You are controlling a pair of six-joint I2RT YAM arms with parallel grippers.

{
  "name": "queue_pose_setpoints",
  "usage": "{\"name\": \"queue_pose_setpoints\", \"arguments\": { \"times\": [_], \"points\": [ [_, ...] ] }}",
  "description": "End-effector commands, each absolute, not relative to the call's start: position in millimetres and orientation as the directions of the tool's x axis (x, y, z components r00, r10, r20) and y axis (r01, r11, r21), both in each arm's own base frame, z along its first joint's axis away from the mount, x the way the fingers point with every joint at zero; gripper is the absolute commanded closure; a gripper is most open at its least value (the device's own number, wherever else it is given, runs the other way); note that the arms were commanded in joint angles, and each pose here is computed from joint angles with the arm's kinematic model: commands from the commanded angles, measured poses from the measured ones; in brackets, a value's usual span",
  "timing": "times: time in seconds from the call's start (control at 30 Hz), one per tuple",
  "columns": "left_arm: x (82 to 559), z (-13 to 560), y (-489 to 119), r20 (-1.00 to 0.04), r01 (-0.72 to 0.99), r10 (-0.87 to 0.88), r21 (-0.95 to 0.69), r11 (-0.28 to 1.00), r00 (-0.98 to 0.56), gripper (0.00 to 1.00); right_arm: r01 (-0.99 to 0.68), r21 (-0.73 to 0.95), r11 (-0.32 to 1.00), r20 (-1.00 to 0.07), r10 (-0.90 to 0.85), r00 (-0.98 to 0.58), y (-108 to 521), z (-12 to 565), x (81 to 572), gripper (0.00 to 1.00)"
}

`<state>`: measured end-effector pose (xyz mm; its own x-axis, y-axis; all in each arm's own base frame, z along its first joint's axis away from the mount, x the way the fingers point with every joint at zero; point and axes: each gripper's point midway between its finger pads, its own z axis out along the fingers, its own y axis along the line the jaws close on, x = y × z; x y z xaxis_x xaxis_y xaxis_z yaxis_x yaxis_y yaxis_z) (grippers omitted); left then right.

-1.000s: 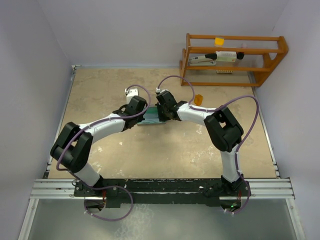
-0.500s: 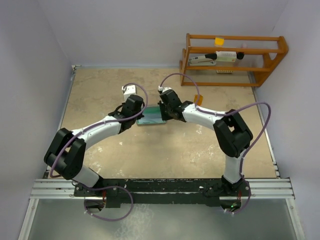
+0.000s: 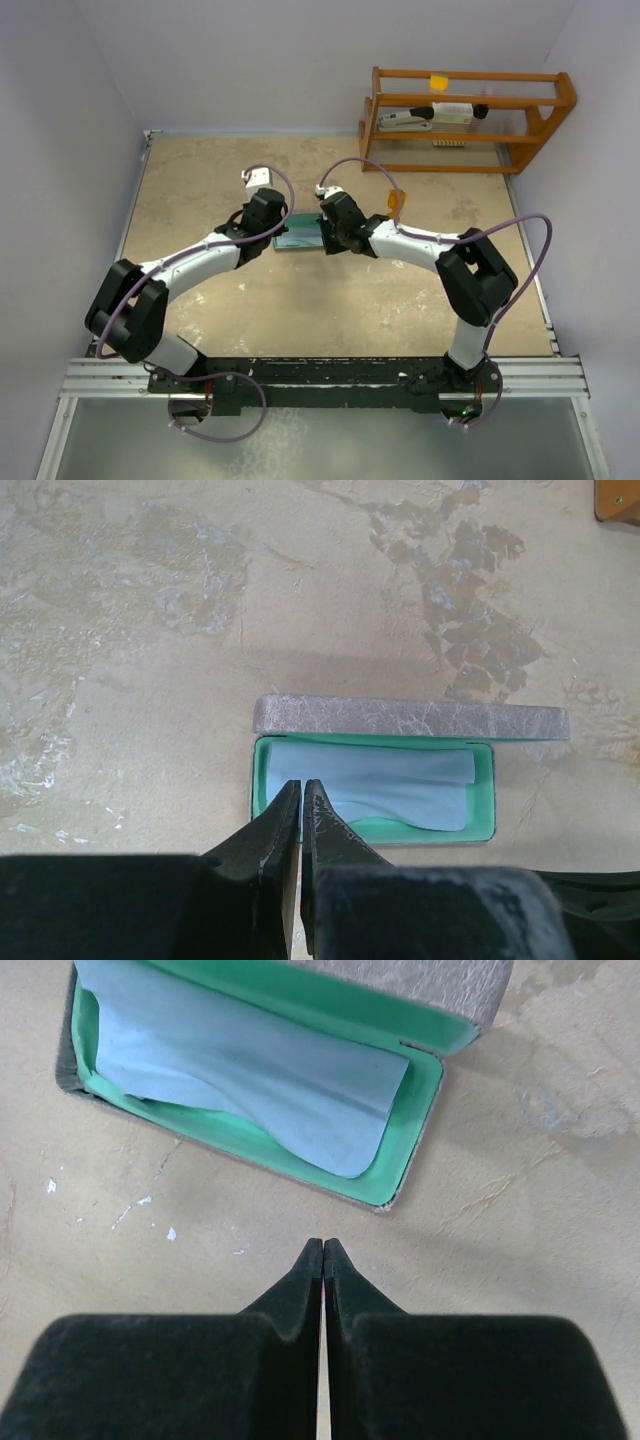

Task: Organize the sunglasses
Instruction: Adjust the sunglasses case at the center of the board.

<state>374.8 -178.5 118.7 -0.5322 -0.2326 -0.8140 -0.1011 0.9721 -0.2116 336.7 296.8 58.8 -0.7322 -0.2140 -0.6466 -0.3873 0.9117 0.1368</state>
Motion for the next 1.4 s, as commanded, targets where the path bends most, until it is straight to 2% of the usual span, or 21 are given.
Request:
{"name": "queue_pose_setpoints", "arguments": {
  "times": [0.0,0.2,0.73,1.07,1.37],
  "points": [
    [381,145,-177,-0.852,-0.089,-0.261,-0.248,0.965,-0.454,1.0,-0.387,0.165,0.907,-0.682,-0.179,-0.71,305,69,338,1.0],
    [393,162,-175,-0.871,-0.102,-0.269,-0.249,0.963,-0.411,1.0,-0.38,0.169,0.91,-0.67,-0.177,-0.721,304,59,333,1.0],
    [445,157,-164,-0.88,-0.128,-0.312,-0.285,0.95,-0.359,1.0,-0.359,0.174,0.917,-0.654,-0.164,-0.738,302,40,331,1.0],
    [468,133,-165,-0.86,-0.094,-0.323,-0.311,0.946,-0.395,1.0,-0.34,0.214,0.916,-0.62,-0.142,-0.772,308,27,327,1.0],
    [461,112,-176,-0.836,-0.054,-0.329,-0.341,0.939,-0.44,1.0,-0.313,0.189,0.931,-0.617,-0.135,-0.775,304,20,337,1.0]
  ]
}}
